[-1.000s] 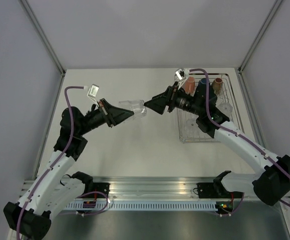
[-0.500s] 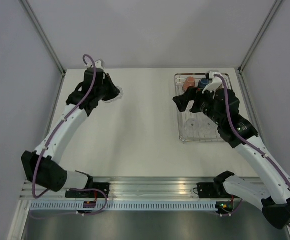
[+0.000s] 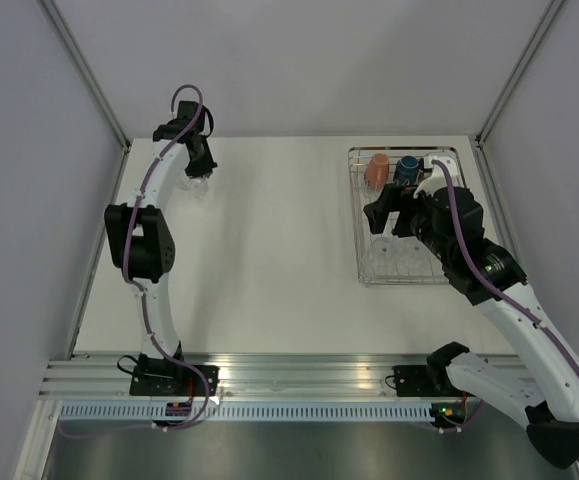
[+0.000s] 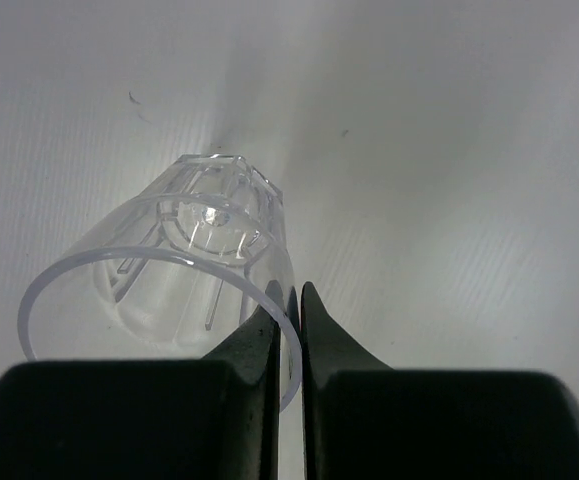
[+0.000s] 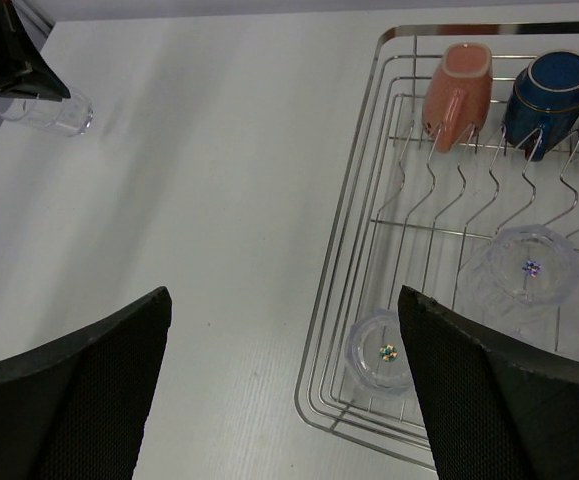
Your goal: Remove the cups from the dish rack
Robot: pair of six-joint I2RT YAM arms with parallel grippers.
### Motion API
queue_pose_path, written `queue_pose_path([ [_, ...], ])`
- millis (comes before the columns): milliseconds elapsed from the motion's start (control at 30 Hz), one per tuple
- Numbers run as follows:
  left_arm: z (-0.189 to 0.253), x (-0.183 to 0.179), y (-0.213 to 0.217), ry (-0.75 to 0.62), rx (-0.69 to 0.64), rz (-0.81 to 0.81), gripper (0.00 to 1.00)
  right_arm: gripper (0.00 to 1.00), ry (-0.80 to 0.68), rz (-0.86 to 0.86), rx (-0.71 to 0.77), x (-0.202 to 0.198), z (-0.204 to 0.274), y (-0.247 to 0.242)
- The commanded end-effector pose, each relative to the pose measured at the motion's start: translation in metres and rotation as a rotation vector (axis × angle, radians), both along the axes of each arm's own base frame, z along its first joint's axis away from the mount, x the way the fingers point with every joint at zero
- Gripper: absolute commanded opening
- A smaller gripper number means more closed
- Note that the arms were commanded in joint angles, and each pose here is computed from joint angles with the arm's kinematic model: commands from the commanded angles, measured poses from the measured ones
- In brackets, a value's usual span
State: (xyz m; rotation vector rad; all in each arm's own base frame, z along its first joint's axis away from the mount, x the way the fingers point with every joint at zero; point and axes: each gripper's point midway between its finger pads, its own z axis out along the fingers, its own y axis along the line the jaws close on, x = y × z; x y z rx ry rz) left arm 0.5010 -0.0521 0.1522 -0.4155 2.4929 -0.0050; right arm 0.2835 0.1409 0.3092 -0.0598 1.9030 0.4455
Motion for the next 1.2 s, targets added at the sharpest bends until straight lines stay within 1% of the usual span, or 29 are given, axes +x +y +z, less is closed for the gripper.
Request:
queue_pose_path([
  [0,0.004,0.01,0.019,0.038,0.071,-0.014,0.02,0.98,0.019,-0.013,-0.048,0.0,-0.012,-0.006],
  [33,-0.01,0.015,0.022,0.066,0.07,-0.013,0.02,0.98,0.027,-0.007,-0.054,0.001,-0.014,-0.005],
  [67,-0.016,0.017,0.025,0.08,0.074,-0.009,0.02,0.98,0.032,-0.01,-0.057,0.001,-0.015,-0.005],
  [100,-0.01,0.027,0.027,0.058,0.075,-0.009,0.02,0.98,0.042,-0.009,-0.07,0.002,-0.019,-0.006],
  [133,-0.028,0.031,0.03,0.091,0.079,-0.006,0.02,0.98,0.045,-0.003,-0.071,0.001,-0.02,-0.005],
  [167,-0.032,0.032,0.032,0.105,0.08,-0.006,0.02,0.98,0.049,-0.003,-0.073,0.001,-0.021,-0.005],
  [200,-0.03,0.039,0.036,0.09,0.08,-0.004,0.02,0.98,0.055,0.003,-0.078,0.001,-0.023,-0.004],
  [233,-0.045,0.041,0.039,0.118,0.082,-0.002,0.02,0.98,0.058,0.006,-0.08,0.0,-0.024,-0.004],
  [333,-0.053,0.044,0.048,0.131,0.097,0.01,0.02,0.98,0.07,0.007,-0.116,0.0,-0.027,-0.007],
  [433,-0.066,0.046,0.053,0.153,0.114,0.009,0.05,0.98,0.094,-0.031,-0.147,0.002,-0.026,-0.015],
  [533,-0.065,0.05,0.053,0.142,0.105,-0.001,0.11,0.98,0.123,-0.042,-0.165,0.003,-0.028,-0.016],
  [567,-0.065,0.05,0.052,0.141,0.104,-0.005,0.16,0.98,0.131,-0.043,-0.174,0.004,-0.029,-0.017],
  [633,-0.064,0.05,0.052,0.142,0.101,-0.009,0.22,0.98,0.148,-0.073,-0.199,0.006,-0.033,-0.022],
  [667,-0.063,0.049,0.053,0.144,0.102,-0.011,0.28,0.98,0.153,-0.085,-0.208,0.006,-0.035,-0.025],
  [733,-0.053,0.048,0.054,0.132,0.099,-0.01,0.34,0.98,0.166,-0.122,-0.234,0.006,-0.037,-0.033],
  [767,-0.048,0.046,0.054,0.127,0.095,-0.012,0.41,0.98,0.17,-0.137,-0.243,0.007,-0.037,-0.035],
  [800,-0.041,0.046,0.052,0.114,0.088,-0.019,0.44,0.98,0.188,-0.154,-0.261,0.006,-0.042,-0.039],
  [833,-0.025,0.044,0.051,0.088,0.079,-0.018,0.51,0.98,0.204,-0.185,-0.275,0.006,-0.046,-0.045],
  [900,-0.007,0.042,0.047,0.056,0.058,-0.023,0.59,0.98,0.219,-0.204,-0.283,0.006,-0.051,-0.048],
  [933,0.015,0.039,0.045,0.013,0.047,-0.023,0.64,0.98,0.229,-0.213,-0.28,0.005,-0.053,-0.049],
  [967,0.021,0.036,0.043,0.004,0.029,-0.017,0.76,0.98,0.235,-0.225,-0.276,0.004,-0.056,-0.05],
  [1000,0.033,0.033,0.04,-0.018,0.01,-0.022,0.79,0.98,0.243,-0.224,-0.265,0.003,-0.06,-0.048],
  [1033,0.055,0.028,0.036,-0.061,-0.007,-0.029,0.82,0.98,0.249,-0.212,-0.256,0.003,-0.064,-0.046],
  [1067,0.062,0.024,0.033,-0.077,-0.024,-0.031,0.95,0.98,0.252,-0.201,-0.243,0.002,-0.065,-0.043],
  [1100,0.071,0.021,0.03,-0.095,-0.041,-0.035,0.99,0.98,0.254,-0.199,-0.233,0.001,-0.07,-0.042],
  [1133,0.097,0.012,0.028,-0.147,-0.052,-0.038,0.99,0.98,0.258,-0.193,-0.228,0.001,-0.072,-0.04],
  [1167,0.099,0.007,0.026,-0.152,-0.064,-0.037,0.99,0.98,0.27,-0.189,-0.229,0.001,-0.079,-0.039],
])
